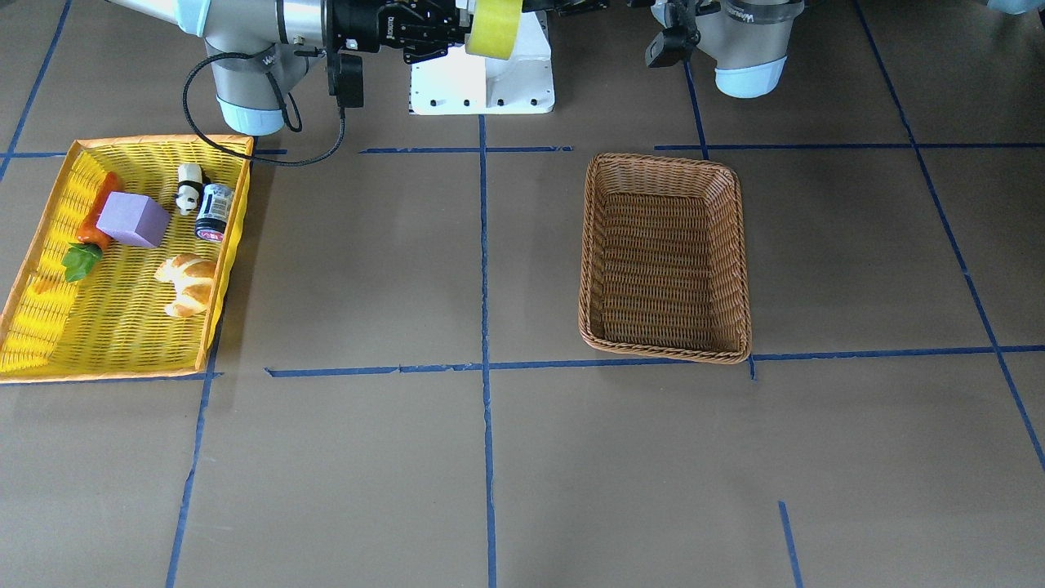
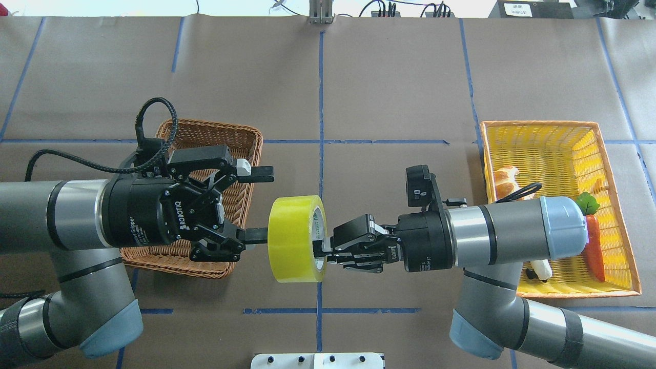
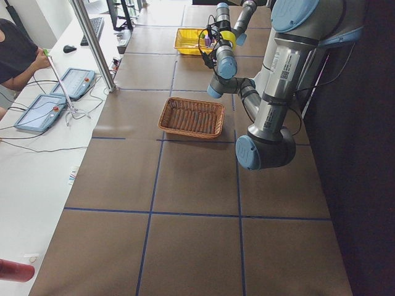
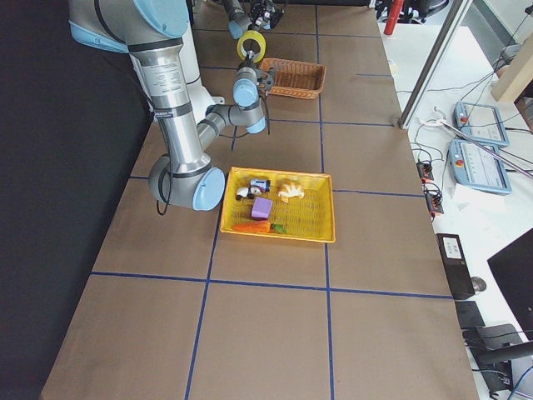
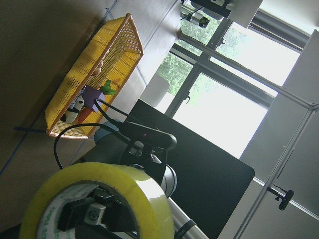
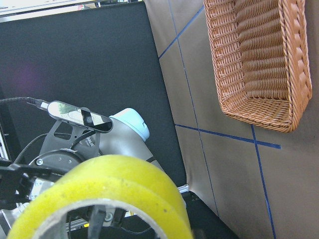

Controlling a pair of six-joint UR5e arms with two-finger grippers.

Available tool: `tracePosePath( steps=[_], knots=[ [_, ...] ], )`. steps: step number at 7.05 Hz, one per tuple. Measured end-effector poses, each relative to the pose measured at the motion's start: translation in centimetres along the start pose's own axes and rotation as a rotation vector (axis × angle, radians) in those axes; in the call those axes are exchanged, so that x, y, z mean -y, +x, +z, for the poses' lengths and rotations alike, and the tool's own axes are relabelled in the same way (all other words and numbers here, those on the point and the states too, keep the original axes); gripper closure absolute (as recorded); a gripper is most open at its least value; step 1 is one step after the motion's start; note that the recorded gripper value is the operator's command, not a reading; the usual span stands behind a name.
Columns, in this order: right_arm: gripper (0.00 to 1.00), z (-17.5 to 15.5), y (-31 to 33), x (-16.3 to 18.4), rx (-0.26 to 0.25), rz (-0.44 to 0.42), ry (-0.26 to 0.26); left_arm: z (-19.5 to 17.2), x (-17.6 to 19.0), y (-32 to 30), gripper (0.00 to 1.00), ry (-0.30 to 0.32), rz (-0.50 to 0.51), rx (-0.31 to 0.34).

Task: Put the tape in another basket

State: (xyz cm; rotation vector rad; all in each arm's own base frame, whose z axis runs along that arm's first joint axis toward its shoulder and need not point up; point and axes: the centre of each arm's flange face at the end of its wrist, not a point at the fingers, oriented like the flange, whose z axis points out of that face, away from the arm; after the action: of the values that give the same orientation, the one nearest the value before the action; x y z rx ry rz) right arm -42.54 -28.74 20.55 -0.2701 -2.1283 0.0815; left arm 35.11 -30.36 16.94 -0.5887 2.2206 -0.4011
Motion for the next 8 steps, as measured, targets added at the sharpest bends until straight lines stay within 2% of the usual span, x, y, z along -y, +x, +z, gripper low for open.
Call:
tracePosePath(
  steps=[5,6,7,8],
  knots=[
    [0.95,0.33,0.13,-0.64,0.003,0.006,-0.013,1.11,-0.57,-0.17,0.0,-0.012,-0.009,-0.015],
    [0.93,0.42,0.12,-0.86,0.004,0.007,-0.017,1.15,-0.55,-0.18,0.01,-0.012,-0.009,-0.015],
    [0.51,0.48,0.17,-1.0,0.005,0.008,-0.02,1.17,-0.53,-0.2,0.15,-0.011,-0.01,-0.014],
    [0.01,0.49,0.17,-1.04,0.006,0.009,-0.02,1.17,-0.51,-0.21,0.29,-0.01,-0.01,-0.014]
  ],
)
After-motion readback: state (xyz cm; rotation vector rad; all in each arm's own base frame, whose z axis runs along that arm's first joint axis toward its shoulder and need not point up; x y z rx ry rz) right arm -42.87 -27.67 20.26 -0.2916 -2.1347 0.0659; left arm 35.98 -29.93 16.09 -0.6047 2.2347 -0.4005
